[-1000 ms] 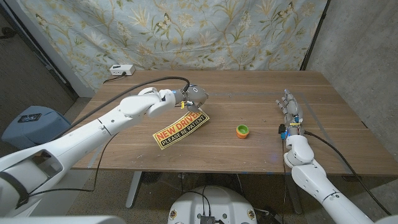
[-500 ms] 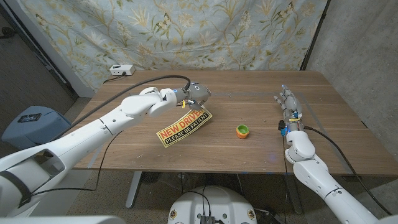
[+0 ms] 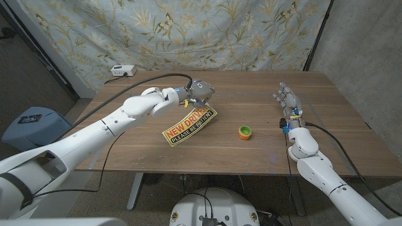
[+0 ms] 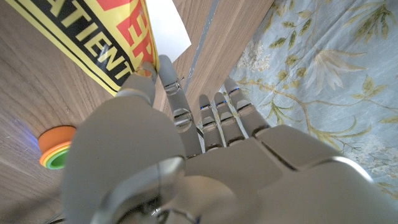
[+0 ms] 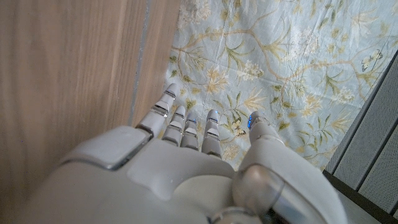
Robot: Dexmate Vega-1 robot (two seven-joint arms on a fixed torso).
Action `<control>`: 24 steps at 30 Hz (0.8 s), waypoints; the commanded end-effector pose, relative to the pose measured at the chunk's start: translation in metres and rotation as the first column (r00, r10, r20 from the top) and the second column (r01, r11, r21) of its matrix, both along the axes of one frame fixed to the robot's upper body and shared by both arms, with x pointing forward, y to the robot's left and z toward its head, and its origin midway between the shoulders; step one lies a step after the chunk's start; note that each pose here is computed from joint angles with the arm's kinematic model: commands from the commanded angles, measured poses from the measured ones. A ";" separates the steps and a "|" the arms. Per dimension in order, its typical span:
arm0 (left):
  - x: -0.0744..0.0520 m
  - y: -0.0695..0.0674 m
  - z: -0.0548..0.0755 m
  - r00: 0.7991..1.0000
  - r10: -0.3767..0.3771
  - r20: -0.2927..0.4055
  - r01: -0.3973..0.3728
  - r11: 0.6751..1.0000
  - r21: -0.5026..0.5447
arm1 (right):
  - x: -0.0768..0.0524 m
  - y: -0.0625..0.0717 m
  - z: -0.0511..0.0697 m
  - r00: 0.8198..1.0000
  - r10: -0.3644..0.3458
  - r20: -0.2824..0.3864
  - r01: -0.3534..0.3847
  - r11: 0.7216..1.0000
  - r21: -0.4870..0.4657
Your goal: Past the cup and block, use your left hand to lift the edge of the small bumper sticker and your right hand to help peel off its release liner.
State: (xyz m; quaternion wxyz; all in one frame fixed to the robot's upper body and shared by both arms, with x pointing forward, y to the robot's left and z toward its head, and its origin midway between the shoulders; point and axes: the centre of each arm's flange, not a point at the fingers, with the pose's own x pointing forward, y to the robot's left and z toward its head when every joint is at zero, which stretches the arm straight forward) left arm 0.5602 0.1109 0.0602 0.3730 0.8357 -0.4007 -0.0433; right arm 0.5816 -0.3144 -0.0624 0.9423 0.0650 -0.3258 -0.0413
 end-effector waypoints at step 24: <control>0.011 -0.022 0.016 0.985 -0.152 0.085 0.154 0.988 -0.017 | -0.006 0.003 0.028 0.997 0.035 -0.067 -0.044 0.989 -0.142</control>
